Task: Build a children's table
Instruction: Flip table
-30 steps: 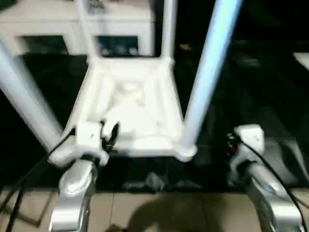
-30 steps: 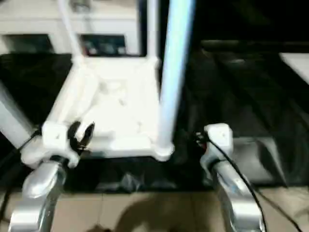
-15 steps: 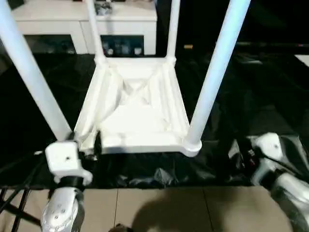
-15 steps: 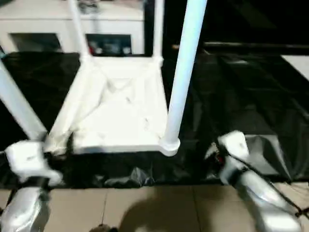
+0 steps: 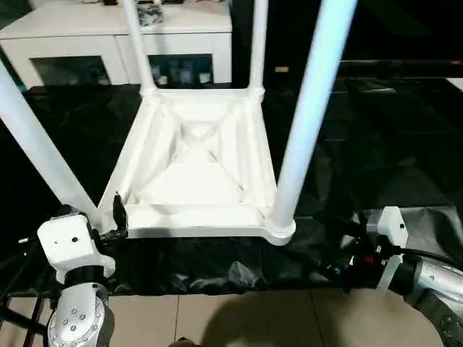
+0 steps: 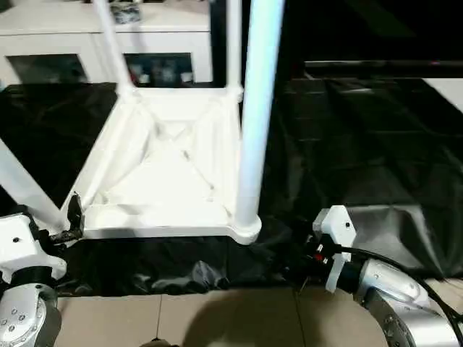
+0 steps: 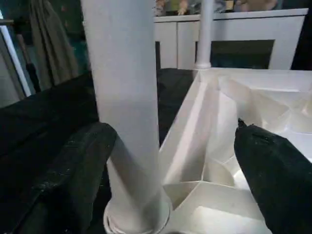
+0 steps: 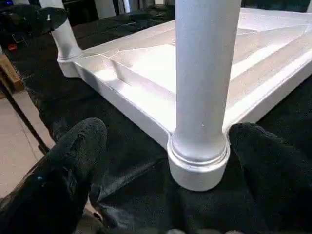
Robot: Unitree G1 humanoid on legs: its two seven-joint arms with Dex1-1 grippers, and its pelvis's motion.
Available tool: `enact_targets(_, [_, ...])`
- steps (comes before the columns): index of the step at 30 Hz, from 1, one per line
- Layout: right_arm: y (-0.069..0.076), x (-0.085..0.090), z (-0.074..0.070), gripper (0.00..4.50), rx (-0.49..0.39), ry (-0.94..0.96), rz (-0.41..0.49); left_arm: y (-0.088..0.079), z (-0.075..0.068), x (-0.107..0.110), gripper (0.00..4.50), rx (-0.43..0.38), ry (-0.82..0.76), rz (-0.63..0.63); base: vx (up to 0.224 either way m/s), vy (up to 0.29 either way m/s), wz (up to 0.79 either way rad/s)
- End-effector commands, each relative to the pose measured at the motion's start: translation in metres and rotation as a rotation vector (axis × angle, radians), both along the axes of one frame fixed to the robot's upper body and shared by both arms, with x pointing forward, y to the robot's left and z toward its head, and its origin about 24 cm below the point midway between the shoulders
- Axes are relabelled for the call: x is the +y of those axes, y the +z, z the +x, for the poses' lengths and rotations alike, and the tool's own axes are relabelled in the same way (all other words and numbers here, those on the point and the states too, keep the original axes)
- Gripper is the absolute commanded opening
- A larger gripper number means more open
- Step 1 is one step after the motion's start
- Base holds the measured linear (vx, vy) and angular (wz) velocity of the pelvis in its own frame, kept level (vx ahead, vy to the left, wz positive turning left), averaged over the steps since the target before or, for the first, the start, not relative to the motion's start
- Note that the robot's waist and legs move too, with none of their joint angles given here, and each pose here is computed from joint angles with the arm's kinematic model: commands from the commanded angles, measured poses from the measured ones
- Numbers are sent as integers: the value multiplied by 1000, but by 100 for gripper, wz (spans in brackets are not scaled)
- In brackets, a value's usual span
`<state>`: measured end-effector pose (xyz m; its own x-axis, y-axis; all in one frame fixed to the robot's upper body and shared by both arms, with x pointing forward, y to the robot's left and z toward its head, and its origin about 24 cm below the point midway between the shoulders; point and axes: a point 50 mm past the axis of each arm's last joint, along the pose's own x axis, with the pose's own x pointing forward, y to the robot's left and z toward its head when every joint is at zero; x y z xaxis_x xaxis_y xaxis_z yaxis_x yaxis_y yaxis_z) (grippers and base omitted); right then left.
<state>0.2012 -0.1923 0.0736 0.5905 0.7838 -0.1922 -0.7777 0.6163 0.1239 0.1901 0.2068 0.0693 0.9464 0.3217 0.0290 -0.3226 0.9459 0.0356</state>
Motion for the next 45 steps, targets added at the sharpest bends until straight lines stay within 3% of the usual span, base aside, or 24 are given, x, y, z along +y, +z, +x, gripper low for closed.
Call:
enact_targets(1, [2,1,1,450,-4,9,-1,-1,3,1,446,-1,29,-21,0,0,0])
enact_targets(4, [3,15,4,450,0,81,6,-5,10,18,446,18,98,-31,0,0,0])
enact_targets(8, [1,13,11,450,-28,18,-24,-5,9,17,446,18,105,-43,0,0,0])
enact_targets(11, [0,10,29,450,-81,-127,-64,-16,7,22,446,69,169,-86,0,0,0])
enact_targets(16, [0,10,38,450,-98,-176,-64,-23,12,26,446,109,144,-95,0,0,0])
enact_targets(20, [1,13,43,450,-106,-185,-49,-35,27,39,446,155,67,-105,0,0,0])
enact_targets(24, [2,11,39,450,-95,-153,-34,-33,39,54,446,144,61,-92,0,0,0])
enact_targets(27, [1,8,31,450,-76,-78,-71,-28,46,57,446,120,28,-101,0,0,0])
enact_targets(28, [1,5,26,450,-70,-47,-93,-27,48,57,420,114,15,-105,0,0,0])
enact_targets(31, [2,-1,20,450,-62,-10,-122,-26,50,54,412,111,-9,-111,0,0,0])
enact_targets(38, [12,-20,9,450,-35,41,-147,-35,44,23,344,146,-107,-132,0,0,0])
enact_targets(43, [17,-12,3,450,-12,109,-123,-35,45,5,322,142,-170,-145,0,0,0])
enact_targets(45, [18,-7,2,450,-12,126,-114,-33,46,-2,287,132,-200,-142,0,0,0])
